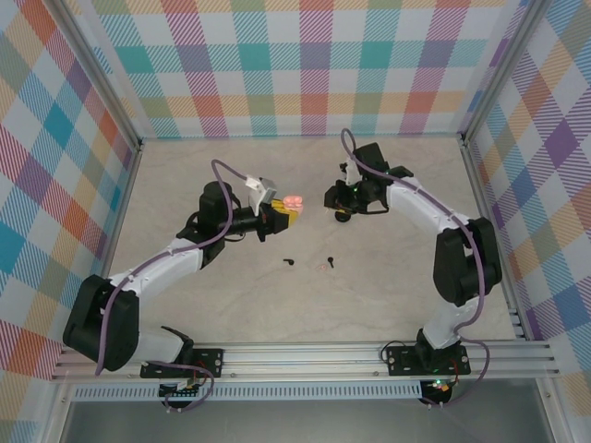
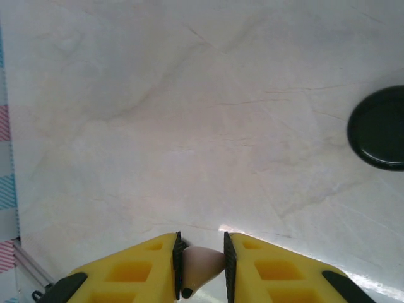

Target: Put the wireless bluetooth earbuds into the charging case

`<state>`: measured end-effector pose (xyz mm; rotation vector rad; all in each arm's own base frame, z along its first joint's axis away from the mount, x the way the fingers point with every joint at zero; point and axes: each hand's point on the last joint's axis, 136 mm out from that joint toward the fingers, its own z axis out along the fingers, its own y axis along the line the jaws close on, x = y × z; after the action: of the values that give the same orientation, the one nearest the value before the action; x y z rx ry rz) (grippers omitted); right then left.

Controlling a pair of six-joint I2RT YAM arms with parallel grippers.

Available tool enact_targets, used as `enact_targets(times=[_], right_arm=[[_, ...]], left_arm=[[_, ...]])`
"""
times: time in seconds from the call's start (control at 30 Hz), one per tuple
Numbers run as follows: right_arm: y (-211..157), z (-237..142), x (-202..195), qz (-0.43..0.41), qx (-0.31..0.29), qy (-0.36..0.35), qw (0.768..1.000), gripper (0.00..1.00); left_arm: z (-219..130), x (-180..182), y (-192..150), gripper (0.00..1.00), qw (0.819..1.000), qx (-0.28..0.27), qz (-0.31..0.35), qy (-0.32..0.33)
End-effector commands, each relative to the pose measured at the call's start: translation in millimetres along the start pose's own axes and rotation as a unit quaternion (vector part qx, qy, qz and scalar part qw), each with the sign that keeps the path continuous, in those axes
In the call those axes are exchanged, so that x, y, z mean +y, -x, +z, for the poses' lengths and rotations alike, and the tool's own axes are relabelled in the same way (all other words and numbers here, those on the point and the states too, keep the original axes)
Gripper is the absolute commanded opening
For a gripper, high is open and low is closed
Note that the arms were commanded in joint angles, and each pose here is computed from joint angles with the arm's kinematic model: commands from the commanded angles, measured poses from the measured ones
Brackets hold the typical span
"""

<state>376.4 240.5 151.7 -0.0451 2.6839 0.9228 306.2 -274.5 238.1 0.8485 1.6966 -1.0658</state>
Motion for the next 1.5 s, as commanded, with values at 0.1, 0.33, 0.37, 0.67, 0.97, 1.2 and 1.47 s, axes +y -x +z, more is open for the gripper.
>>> enact_targets(times=[0.1,0.33,0.37,0.67,0.97,1.2,1.47], right_arm=[[4.6,-30.9,34.9,-0.025,-0.030,0.057,0.998,0.27],[3.9,-52.0,56.0,-0.052,-0.049,0.093,0.993,0.27],[3.2,-55.2,60.9,-0.060,-0.052,0.101,0.992,0.27],[-4.9,-67.7,89.9,-0.121,-0.070,0.123,0.983,0.27],[-12.1,-66.9,107.5,-0.154,-0.071,0.125,0.978,0.27],[-13.8,-66.3,113.9,-0.164,-0.077,0.122,0.976,0.27],[-10.3,-65.4,114.8,-0.167,-0.094,0.107,0.976,0.27]], left_arm=[[4.6,8.0,-1.6,0.09,1.000,-0.009,0.026,0.001],[11.4,16.8,-9.6,0.09,1.000,0.006,0.027,0.008],[12.8,16.9,-10.6,0.09,1.000,0.011,0.028,0.006],[20.3,10.5,-14.2,0.09,0.999,0.025,0.046,-0.014],[25.4,6.0,-9.9,0.09,0.998,0.028,0.051,-0.024],[27.7,5.6,-8.8,0.09,0.998,0.030,0.049,-0.026],[29.7,2.1,-8.4,0.09,0.998,0.032,0.049,-0.033]])
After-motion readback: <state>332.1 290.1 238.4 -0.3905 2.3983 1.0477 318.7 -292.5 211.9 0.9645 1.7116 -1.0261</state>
